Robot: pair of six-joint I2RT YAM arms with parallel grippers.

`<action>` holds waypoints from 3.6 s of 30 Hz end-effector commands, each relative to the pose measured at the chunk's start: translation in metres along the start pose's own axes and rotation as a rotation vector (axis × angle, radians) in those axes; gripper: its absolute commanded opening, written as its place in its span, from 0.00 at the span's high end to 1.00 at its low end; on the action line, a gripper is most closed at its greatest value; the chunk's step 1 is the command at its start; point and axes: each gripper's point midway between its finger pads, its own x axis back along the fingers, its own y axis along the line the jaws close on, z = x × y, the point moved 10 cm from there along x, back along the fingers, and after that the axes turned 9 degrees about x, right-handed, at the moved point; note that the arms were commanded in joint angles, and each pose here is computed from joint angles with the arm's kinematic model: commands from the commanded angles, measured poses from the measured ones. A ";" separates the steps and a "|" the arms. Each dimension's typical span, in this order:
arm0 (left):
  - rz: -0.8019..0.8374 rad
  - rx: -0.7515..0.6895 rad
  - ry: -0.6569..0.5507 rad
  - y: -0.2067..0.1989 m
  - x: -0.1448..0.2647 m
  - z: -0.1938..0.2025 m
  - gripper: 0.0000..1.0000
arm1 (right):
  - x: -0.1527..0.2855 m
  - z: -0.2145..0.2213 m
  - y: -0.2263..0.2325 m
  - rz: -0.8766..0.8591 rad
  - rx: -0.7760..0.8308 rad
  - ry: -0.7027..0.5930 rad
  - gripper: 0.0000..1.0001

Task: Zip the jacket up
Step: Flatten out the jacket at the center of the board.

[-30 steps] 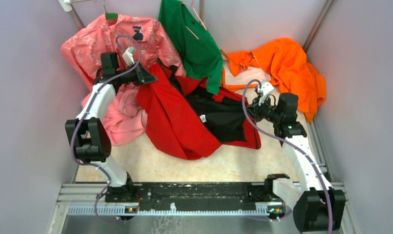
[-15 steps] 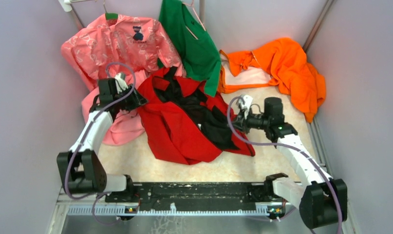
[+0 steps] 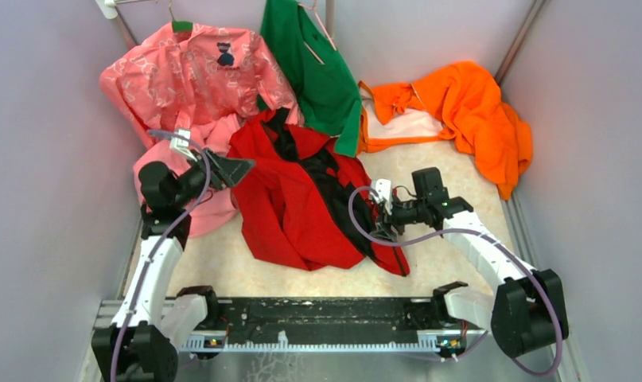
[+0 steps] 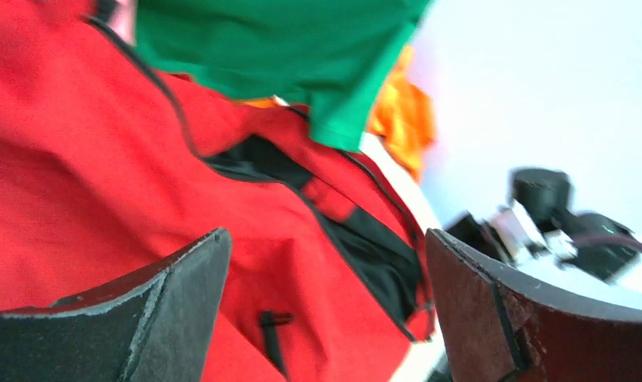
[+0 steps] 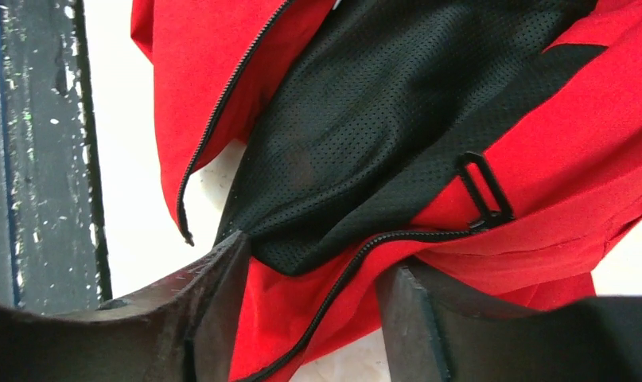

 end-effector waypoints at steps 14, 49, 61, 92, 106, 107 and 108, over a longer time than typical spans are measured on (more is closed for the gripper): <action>0.181 -0.064 0.245 -0.057 -0.023 0.092 0.07 | 0.062 -0.046 -0.025 0.143 -0.053 -0.282 0.23; -0.212 0.143 0.277 0.044 -0.055 0.078 0.33 | -0.112 -0.062 0.094 -0.581 -0.284 -0.243 1.00; -0.247 0.119 0.383 0.052 -0.030 0.094 0.74 | -0.121 -0.063 0.069 -0.565 -0.110 0.000 0.54; -0.260 -0.495 0.244 0.098 -0.190 -0.021 0.05 | -0.150 -0.113 -0.231 0.346 0.723 0.362 0.28; -0.145 -0.301 0.420 0.088 -0.142 0.007 0.86 | -0.081 -0.158 -0.222 0.471 0.284 -0.019 1.00; -0.121 -0.279 0.430 0.083 -0.135 0.012 0.87 | -0.066 -0.161 -0.216 0.465 0.248 -0.065 1.00; -0.099 -0.270 0.432 0.077 -0.127 0.014 0.87 | -0.052 -0.163 -0.209 0.455 0.215 -0.107 1.00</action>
